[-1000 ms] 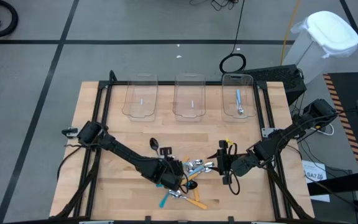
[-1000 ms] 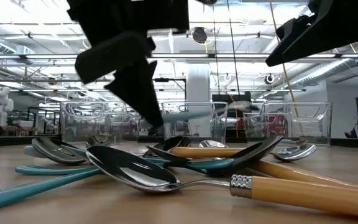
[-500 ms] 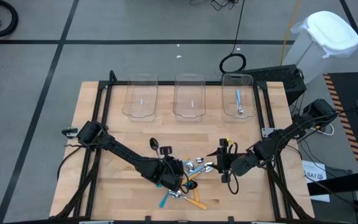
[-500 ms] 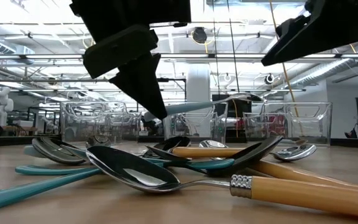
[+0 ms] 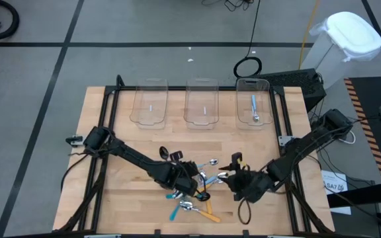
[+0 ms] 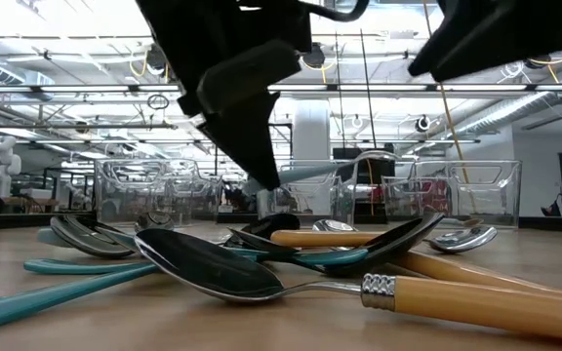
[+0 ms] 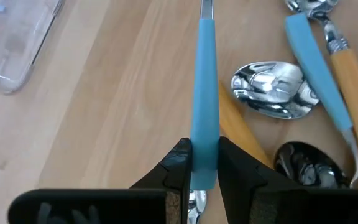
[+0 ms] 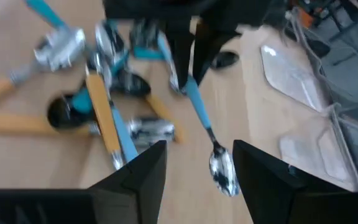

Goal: Sort silverware by color (type)
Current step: Put the light blue spoon into the right transparent bin

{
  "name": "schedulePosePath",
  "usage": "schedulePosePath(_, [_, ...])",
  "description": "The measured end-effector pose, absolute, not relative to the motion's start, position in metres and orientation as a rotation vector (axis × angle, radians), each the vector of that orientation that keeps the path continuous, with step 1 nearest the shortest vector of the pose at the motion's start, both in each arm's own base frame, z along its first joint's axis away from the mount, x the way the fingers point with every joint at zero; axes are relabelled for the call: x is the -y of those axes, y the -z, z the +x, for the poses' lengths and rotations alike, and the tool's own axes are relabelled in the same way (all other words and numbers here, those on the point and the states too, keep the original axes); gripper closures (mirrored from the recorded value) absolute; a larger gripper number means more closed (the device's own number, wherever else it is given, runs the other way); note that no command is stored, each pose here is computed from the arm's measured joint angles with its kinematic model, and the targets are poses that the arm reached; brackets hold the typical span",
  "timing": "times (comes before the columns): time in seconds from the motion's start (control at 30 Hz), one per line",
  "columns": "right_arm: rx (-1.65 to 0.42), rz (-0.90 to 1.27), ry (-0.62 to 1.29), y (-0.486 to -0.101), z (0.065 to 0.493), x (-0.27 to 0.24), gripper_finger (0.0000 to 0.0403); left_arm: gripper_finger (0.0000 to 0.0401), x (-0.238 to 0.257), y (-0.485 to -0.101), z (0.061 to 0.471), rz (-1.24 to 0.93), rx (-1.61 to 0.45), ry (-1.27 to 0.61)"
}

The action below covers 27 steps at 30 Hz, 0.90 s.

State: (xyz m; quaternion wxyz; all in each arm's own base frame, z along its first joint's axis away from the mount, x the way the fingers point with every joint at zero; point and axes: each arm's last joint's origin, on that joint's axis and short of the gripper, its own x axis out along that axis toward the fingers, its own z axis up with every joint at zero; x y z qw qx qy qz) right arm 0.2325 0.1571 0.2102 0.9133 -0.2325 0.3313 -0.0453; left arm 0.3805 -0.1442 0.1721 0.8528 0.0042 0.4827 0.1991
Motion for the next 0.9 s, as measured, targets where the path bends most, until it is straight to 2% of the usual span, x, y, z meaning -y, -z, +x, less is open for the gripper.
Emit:
schedulePosePath(0.17, [-0.780, -0.655, 0.137, -0.195, 0.244, -0.166, 0.0222, 0.0341, 0.147, -0.174, 0.386, -0.033, -0.967, -0.383])
schedulePosePath(0.37, [-0.790, -0.846, 0.210, -0.181, 0.262, -0.177, 0.0222, 0.0341, 0.147, -0.176, 0.391, -0.069, -0.937, -0.356])
schedulePosePath(0.9, [-0.832, -0.900, 0.197, -0.167, 0.276, -0.183, 0.0222, 0.0341, 0.152, -0.183, 0.401, -0.091, -0.841, -0.271])
